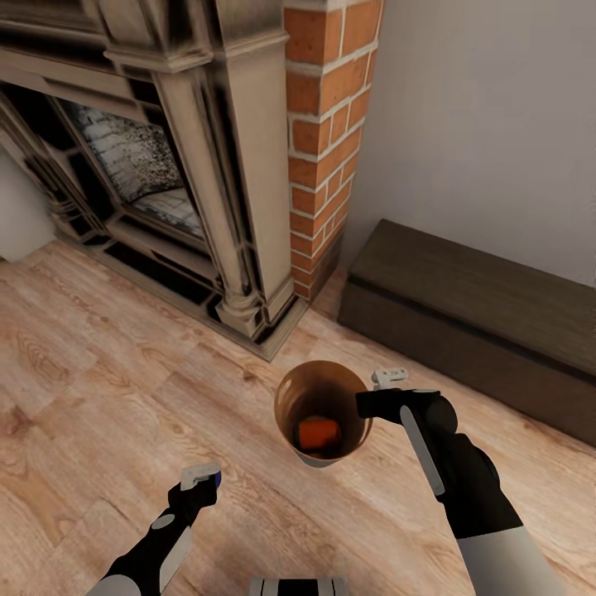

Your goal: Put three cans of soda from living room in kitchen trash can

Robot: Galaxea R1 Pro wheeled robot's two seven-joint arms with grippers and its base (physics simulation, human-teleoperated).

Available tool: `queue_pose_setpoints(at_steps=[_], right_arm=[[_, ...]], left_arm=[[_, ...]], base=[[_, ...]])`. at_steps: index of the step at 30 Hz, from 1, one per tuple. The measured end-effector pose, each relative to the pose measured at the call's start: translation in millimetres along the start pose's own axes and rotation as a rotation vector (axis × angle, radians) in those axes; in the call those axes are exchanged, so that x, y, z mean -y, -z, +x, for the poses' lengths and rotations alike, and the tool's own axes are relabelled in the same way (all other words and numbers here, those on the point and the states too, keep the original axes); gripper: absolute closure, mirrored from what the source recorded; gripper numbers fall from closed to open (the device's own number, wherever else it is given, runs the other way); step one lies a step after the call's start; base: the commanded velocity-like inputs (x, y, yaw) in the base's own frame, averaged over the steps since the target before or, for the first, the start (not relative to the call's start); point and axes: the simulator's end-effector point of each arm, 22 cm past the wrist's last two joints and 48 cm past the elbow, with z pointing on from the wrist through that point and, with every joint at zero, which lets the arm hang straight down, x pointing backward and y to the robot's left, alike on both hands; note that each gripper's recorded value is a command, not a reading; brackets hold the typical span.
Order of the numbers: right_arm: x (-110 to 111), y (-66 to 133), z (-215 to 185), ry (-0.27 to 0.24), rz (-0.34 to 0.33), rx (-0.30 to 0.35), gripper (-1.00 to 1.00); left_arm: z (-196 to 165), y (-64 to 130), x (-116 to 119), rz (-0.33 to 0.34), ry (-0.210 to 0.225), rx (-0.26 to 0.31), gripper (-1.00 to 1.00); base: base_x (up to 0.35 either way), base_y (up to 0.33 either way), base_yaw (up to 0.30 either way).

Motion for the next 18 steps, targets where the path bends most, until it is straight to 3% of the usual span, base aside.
queue_pose_setpoints(at_steps=[18], right_arm=[[-7,35.9,-26,0.009,0.003,0.027,1.0]], left_arm=[[-32,27.9,4,0.005,0.001,0.028,1.0]], base=[[-0.004,0.0,0.0]])
